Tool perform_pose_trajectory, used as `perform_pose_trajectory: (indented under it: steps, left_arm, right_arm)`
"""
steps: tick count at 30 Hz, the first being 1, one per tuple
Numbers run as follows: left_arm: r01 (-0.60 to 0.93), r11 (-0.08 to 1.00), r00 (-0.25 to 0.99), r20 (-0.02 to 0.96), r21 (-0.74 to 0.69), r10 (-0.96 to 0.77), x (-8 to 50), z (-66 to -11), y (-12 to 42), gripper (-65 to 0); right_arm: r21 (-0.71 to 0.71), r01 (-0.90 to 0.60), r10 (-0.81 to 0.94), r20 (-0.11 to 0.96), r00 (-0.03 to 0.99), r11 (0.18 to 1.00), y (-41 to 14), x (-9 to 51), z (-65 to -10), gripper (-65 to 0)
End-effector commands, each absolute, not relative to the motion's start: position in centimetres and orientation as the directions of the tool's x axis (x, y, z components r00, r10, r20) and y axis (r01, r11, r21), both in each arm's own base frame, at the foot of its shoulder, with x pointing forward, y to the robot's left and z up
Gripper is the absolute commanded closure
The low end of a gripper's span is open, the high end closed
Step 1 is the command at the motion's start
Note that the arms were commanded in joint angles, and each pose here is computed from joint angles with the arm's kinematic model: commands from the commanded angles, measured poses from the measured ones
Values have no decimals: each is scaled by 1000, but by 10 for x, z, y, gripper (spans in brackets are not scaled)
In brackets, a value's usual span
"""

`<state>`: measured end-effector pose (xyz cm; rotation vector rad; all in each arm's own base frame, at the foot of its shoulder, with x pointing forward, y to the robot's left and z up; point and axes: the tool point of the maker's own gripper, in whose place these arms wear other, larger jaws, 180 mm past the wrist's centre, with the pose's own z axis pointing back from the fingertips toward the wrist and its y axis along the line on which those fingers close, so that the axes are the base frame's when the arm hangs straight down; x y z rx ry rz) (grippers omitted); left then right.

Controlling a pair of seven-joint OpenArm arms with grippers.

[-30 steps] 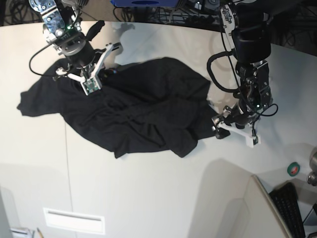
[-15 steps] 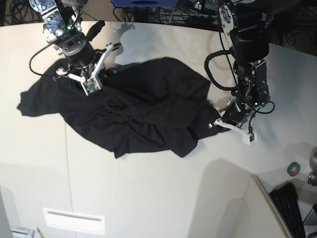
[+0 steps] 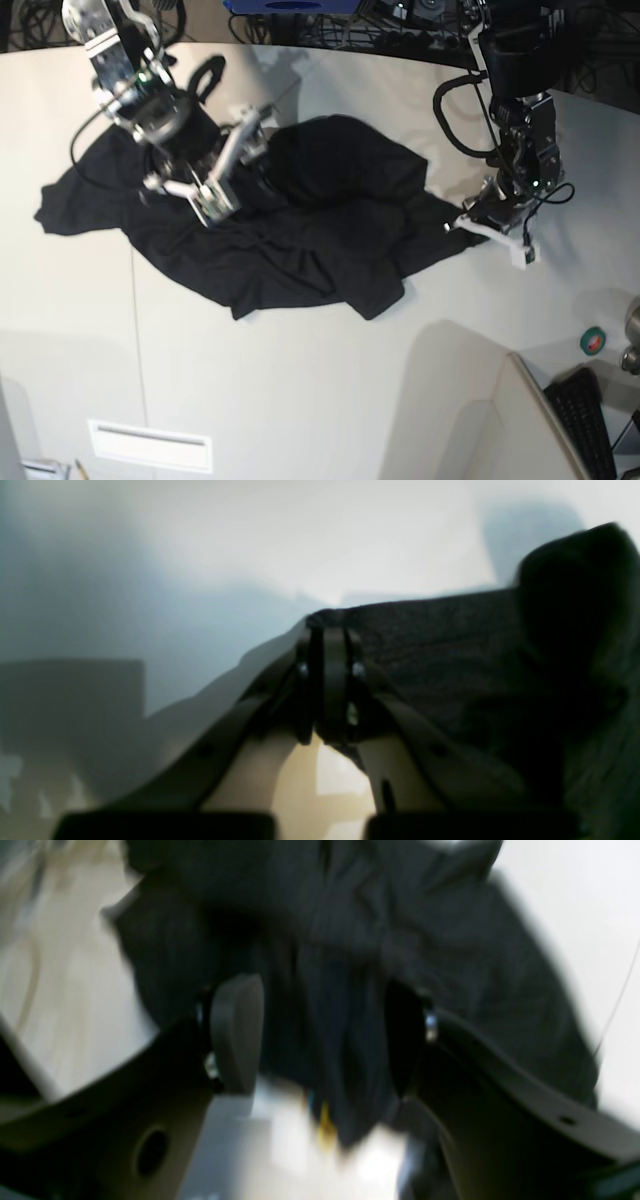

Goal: Layout the t-shirt on the table in an organized manner, then fold the t-shirt properly
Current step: 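Grasp the shirt edge with the left gripper, right gripper holding another edge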

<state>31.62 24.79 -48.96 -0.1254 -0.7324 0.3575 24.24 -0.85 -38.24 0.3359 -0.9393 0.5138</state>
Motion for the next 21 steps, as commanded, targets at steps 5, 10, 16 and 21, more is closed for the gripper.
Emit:
perform_pose_trajectory:
  steps: [5,10,16,21]
  left_arm:
    - [-280,939,713,612,-198,342,303,-493,254,0]
    - [-281,939,718,606,-196,342,299,-496,254,0]
    - [-282,939,719,605,-196,342,299,-496,254,0]
    - [-283,939,718,605,-197,343,299,-496,254,0]
  right_arm:
    - [18,-626,353,814,462,779,18,278,-392,-348]
    - [49,-585,317,802,506,810,25,309,-393,-350]
    - [242,-461,150,734,663,854,14,326,-412,-386]
    - [295,-437,141,672,727,850,12,318,-426,-387]
